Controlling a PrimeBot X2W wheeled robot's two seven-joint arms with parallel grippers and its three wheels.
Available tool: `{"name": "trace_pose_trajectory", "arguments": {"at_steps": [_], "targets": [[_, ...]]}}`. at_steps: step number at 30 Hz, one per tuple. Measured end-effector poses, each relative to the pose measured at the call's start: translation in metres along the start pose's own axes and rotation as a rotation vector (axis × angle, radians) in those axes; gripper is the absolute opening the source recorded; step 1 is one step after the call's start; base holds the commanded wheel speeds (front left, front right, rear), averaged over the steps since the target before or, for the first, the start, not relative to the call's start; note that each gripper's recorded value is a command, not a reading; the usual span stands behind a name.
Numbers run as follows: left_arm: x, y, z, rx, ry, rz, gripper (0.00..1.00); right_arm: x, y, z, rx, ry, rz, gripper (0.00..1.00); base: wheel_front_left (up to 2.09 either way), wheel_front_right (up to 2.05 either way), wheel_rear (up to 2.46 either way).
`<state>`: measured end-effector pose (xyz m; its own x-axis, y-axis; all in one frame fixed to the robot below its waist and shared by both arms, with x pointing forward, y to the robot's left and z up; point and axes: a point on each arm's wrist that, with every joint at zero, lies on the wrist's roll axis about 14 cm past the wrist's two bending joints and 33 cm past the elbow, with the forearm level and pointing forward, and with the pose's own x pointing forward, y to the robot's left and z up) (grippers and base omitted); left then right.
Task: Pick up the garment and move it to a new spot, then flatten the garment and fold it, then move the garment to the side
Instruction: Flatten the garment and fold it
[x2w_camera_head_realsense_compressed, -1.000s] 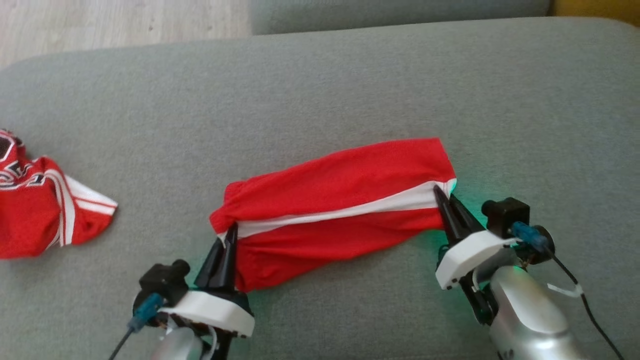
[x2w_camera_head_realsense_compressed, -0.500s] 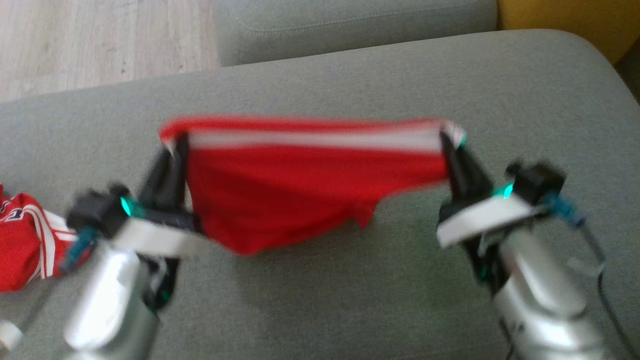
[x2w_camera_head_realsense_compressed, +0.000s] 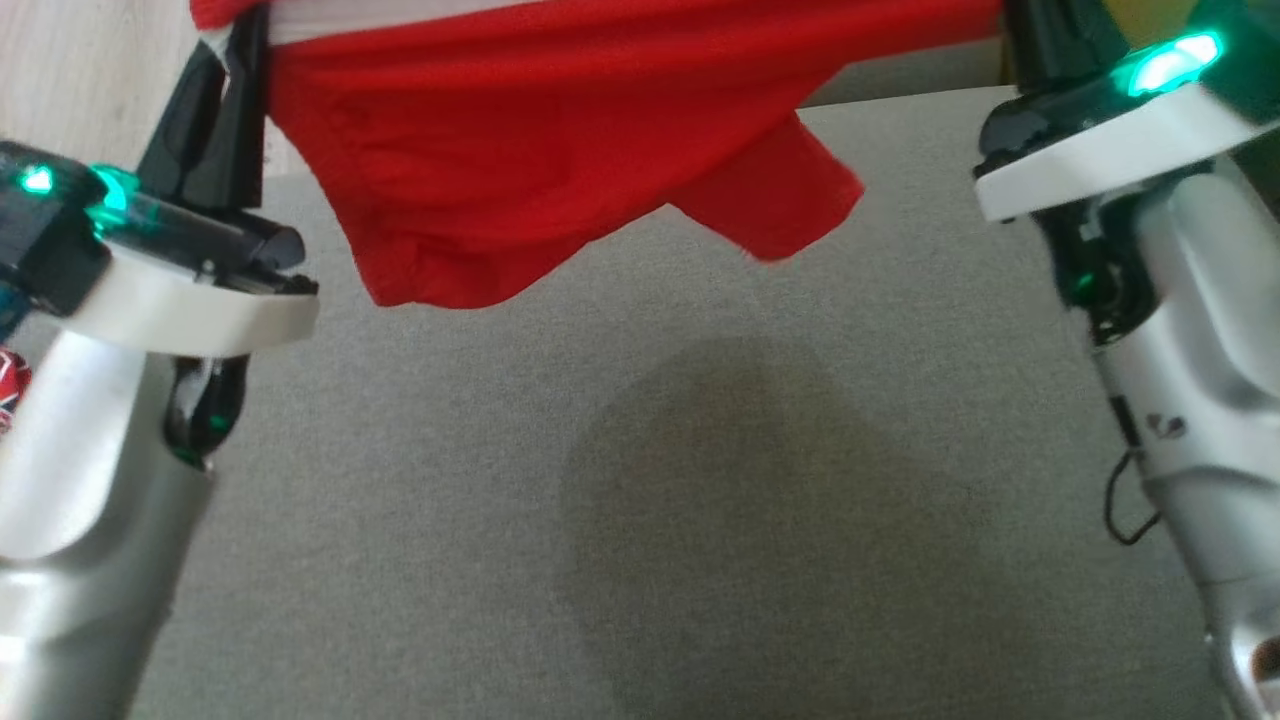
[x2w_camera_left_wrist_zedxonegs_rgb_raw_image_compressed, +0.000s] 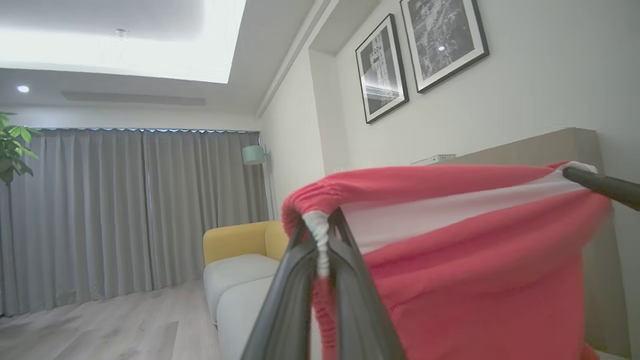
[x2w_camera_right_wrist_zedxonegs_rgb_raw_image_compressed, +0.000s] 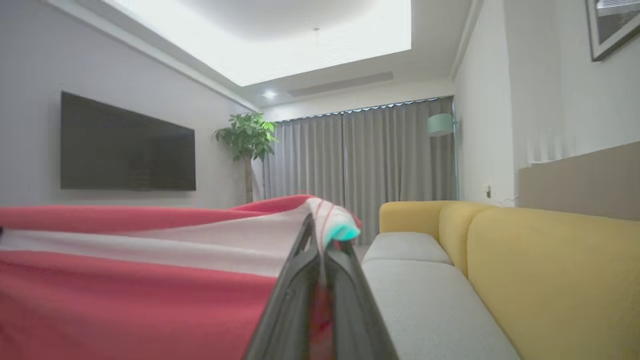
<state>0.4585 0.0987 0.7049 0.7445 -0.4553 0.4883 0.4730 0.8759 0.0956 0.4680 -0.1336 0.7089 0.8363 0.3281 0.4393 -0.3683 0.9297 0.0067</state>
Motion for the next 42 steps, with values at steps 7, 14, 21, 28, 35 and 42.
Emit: {"name": "trace_pose_trajectory", "arguments": {"at_steps": [7,14,21,28,35,42], "targets": [[0.016,0.011,-0.015,0.034,0.047,-0.026,0.00,0.017,-0.014,-0.024,-0.048,0.081,0.005,0.00,0.00,0.00,0.00],[0.033,0.034,-0.087,0.036,0.210,-0.004,0.00,0.058,-0.039,-0.062,-0.092,0.160,-0.038,0.00,0.00,0.00,0.00],[0.114,0.051,-0.045,0.100,-0.006,0.001,0.00,0.123,-0.073,-0.004,-0.154,-0.060,-0.113,0.00,0.00,0.00,0.00],[0.121,0.055,-0.056,0.028,-0.071,0.056,0.00,0.120,-0.084,-0.027,-0.178,-0.075,-0.148,0.00,0.00,0.00,0.00],[0.022,0.031,-0.186,-0.209,0.270,0.156,0.00,0.035,-0.075,-0.152,-0.048,0.232,-0.184,0.00,0.00,0.00,0.00],[-0.094,-0.022,-0.247,-0.471,0.526,0.306,0.00,-0.093,-0.043,-0.227,0.172,0.490,-0.272,0.00,0.00,0.00,0.00]]}}
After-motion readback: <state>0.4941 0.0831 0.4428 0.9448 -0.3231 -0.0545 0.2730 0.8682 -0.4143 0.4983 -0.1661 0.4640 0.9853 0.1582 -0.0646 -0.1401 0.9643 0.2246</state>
